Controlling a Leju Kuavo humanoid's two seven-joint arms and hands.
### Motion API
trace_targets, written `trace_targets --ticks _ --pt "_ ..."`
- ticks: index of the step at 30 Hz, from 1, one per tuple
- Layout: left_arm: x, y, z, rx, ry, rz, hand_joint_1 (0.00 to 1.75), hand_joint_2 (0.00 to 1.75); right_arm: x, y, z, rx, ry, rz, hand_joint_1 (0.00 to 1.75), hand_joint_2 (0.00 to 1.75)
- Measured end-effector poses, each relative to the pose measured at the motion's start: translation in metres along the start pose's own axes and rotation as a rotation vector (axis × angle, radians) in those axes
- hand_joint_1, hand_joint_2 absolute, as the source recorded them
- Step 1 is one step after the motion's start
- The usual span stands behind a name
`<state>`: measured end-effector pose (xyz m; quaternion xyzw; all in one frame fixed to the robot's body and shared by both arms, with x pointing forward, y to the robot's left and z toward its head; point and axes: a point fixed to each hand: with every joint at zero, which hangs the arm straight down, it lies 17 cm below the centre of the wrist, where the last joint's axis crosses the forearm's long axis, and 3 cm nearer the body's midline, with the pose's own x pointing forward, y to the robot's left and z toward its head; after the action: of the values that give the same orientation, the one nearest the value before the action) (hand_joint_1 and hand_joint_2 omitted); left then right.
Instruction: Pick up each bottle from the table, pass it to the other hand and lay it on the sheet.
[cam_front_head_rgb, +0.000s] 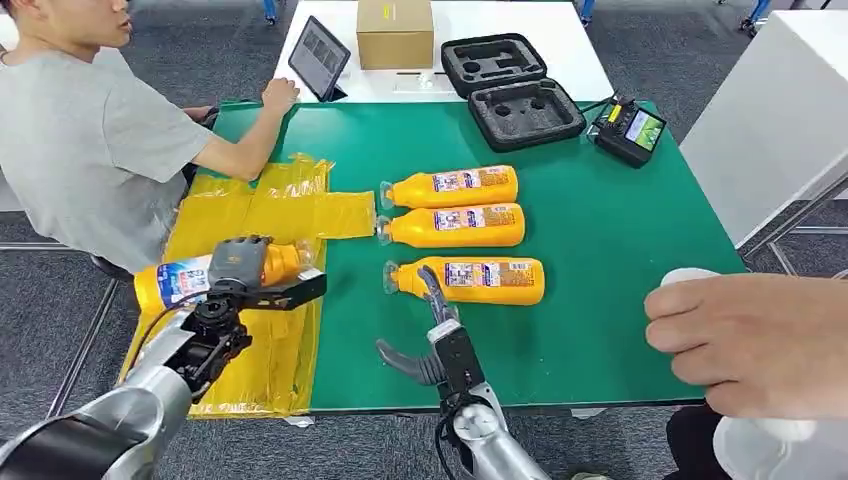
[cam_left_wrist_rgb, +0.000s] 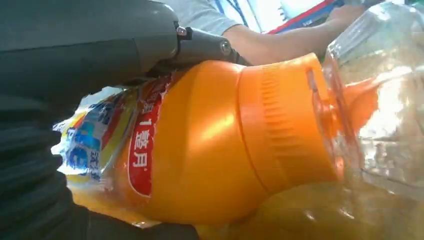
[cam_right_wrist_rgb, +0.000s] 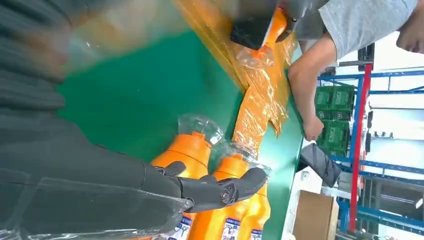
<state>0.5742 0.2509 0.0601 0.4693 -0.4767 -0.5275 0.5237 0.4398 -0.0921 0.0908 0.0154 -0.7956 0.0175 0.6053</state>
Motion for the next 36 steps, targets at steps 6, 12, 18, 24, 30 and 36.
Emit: trace_targets --ticks 6,12,18,24,30,36 --pt "-0.005 -0.005 -0.002 -0.044 0.007 -0.012 0.33 1.75 -0.003 0.000 0.001 0.000 0.010 0.001 0.00 1.75" --pt "-0.007 -0.005 -0.003 -0.050 0.013 -0.011 0.33 1.75 -0.005 0.000 0.002 0.001 0.015 0.003 0.00 1.75" --pt "-0.002 -0.006 -0.004 -0.059 -0.017 -0.002 1.47 1.75 -0.006 0.000 0.002 0.000 0.016 0.005 0.00 1.75" --pt "0.003 -0.006 -0.004 -0.061 -0.038 0.004 1.61 1.75 -0.006 0.000 0.002 -0.001 0.017 0.005 0.00 1.75" --pt "0.007 -0.006 -0.003 -0.065 -0.061 0.011 1.47 1.75 -0.006 0.000 0.002 0.000 0.016 0.006 0.00 1.75" --pt "0.069 0.010 0.003 0.016 -0.247 0.115 0.00 1.75 -0.004 0.000 0.003 0.003 0.008 0.021 0.00 1.75"
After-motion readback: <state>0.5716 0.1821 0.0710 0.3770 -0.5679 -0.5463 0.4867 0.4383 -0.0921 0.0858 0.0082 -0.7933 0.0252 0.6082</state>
